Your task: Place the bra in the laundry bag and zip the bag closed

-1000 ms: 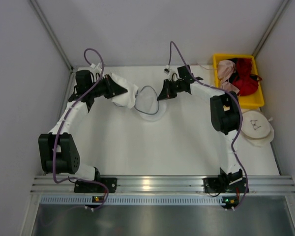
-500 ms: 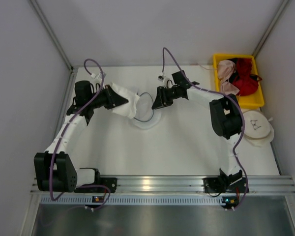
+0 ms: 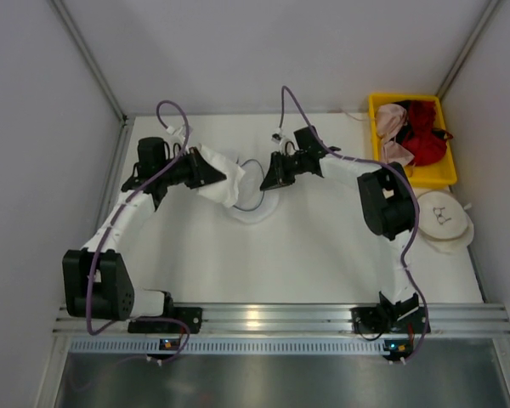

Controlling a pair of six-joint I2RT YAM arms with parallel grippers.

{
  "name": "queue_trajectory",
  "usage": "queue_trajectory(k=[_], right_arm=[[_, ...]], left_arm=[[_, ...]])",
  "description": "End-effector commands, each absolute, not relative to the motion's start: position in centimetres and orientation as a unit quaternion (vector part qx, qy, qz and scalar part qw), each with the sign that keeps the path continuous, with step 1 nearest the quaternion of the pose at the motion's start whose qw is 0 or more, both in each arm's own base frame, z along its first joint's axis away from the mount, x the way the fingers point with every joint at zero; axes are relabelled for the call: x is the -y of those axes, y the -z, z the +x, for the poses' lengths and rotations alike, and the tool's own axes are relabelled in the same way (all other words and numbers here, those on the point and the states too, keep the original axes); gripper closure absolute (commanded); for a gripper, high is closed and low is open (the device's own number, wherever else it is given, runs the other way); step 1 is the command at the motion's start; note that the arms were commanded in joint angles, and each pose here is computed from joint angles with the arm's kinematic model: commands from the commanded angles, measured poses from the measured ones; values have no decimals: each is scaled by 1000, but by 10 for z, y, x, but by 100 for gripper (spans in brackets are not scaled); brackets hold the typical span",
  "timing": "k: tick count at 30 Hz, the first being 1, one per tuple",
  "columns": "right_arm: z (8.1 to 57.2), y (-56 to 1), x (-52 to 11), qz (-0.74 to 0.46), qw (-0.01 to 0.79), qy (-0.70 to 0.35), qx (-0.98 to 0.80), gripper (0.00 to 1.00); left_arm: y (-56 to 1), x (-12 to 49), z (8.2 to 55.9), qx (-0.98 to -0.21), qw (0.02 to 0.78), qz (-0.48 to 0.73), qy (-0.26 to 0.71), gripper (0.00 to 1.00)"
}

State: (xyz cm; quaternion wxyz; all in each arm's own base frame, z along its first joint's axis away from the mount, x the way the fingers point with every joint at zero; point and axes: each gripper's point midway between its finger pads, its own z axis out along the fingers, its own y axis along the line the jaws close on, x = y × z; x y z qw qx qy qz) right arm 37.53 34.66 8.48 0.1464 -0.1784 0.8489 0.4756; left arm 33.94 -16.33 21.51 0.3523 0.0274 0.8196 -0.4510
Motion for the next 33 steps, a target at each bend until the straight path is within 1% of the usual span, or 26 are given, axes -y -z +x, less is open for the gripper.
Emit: queue_trajectory(k=[1,2,6,7,9,10,12,14,16,18,19,20,21,23,24,25,26,27,30,33], right_arm=[[379,-117,-366,-206,181,-510,-815,93],[377,-120,-367,-212,180,-514,-811,100],[367,-126,-363,-231,177,-515,-806,100],[364,-126,-361,-234,175,-515,-806,100],[359,-133,-358,-247,182,-515,-801,100],[356,-133,-357,-248,180,-515,-801,100],[351,-136,-355,-255,180,-517,-797,100],[348,-141,-353,-261,180,-521,-793,100],[342,-142,-352,-260,173,-524,-792,100],[337,-149,-352,-263,168,-533,-787,100],[335,-152,-352,-261,166,-537,-785,100],[333,-157,-352,-262,164,-544,-780,100],[332,-160,-352,-261,164,-547,-778,100],[331,-170,-355,-253,162,-563,-770,100],[331,-174,-357,-251,161,-568,-767,100],[331,-177,-358,-240,154,-573,-768,100],[335,-178,-359,-237,157,-576,-767,100],[337,-180,-361,-236,158,-577,-765,100],[342,-172,-361,-226,151,-575,-772,100],[348,-158,-354,-212,143,-564,-785,100]], left_arm=[[-223,177,346,-814,358,69,453,100],[-222,179,349,-814,359,76,450,100],[-206,197,361,-824,332,90,450,100],[-192,200,366,-832,313,85,449,100],[-188,205,375,-835,303,85,452,100],[-175,206,380,-841,290,78,450,100],[-172,213,390,-843,291,83,445,100],[-155,219,397,-853,279,86,432,100],[-145,221,408,-862,285,94,409,100],[-131,211,421,-889,304,92,330,100],[-126,201,427,-897,324,118,276,100],[-120,190,434,-909,345,122,199,100],[-124,182,434,-910,359,135,158,100],[-125,176,429,-903,372,189,105,100],[-136,170,427,-897,386,197,87,100],[-134,166,419,-897,375,221,79,100],[-135,168,411,-897,368,233,81,100],[-143,178,400,-889,367,252,110,100],[-141,195,367,-883,341,294,135,100],[-121,224,335,-874,311,346,138,100]])
